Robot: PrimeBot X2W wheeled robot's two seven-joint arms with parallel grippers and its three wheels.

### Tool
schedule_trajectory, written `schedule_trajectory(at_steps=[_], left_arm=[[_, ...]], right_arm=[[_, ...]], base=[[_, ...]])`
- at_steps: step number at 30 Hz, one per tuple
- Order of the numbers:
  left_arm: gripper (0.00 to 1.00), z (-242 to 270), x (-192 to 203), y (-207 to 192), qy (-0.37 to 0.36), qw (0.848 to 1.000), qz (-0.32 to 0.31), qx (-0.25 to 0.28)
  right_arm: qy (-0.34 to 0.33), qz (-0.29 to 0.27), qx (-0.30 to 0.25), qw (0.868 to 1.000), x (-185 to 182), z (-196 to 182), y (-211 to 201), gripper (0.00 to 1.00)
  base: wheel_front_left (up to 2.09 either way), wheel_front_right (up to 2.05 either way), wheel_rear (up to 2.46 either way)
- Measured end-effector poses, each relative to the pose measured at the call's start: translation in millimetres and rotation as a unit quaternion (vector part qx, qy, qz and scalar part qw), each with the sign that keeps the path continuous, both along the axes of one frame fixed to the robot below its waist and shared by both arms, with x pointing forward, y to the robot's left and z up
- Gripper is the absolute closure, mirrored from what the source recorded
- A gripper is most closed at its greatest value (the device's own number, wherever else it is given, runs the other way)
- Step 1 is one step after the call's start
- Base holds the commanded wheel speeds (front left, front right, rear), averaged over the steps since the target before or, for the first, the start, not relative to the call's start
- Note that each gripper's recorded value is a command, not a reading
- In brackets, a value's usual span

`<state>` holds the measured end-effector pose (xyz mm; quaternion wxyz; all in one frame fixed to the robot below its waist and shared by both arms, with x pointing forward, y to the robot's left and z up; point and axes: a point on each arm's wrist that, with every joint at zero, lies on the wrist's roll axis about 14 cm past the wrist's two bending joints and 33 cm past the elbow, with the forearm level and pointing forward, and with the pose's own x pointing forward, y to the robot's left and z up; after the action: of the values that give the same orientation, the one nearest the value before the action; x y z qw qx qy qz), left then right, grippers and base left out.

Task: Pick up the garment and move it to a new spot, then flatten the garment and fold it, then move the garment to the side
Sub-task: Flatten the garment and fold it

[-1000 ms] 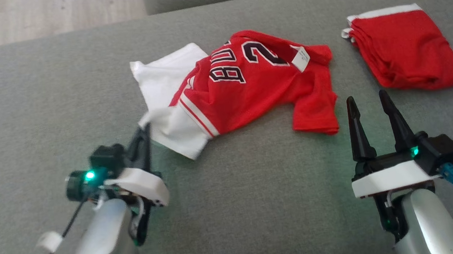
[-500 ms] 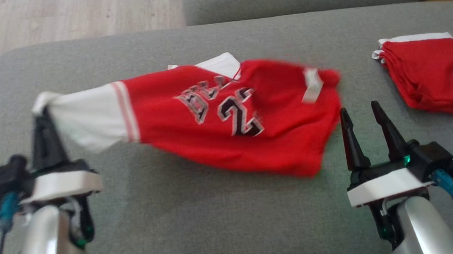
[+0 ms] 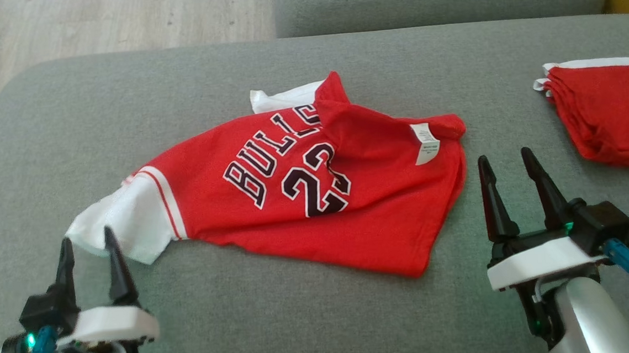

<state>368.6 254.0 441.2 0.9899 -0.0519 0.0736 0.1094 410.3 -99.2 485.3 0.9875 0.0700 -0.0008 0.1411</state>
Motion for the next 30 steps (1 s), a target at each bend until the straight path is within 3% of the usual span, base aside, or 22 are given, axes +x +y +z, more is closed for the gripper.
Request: schedule_trajectory(at_steps=[11,21,30], left_arm=[[0.00,65.1,16.5,-26.7,-0.114,0.993,-0.040,-0.011],[0.00,50.5,8.2,-35.0,-0.097,0.993,-0.053,-0.030],[0.00,43.6,2.1,-20.1,-0.083,0.996,-0.035,-0.026]], right_arm=[[0.014,0.026,-0.018,0.999,10.0,-12.8,17.8,0.00],[0.045,0.098,-0.078,0.991,72.7,-24.6,75.2,0.00],[0.108,0.166,-0.148,0.969,82.1,-71.0,115.6,0.00]], base=[[0.00,0.00,0.00],[0.00,0.00,0.00],[0.00,0.00,0.00]])
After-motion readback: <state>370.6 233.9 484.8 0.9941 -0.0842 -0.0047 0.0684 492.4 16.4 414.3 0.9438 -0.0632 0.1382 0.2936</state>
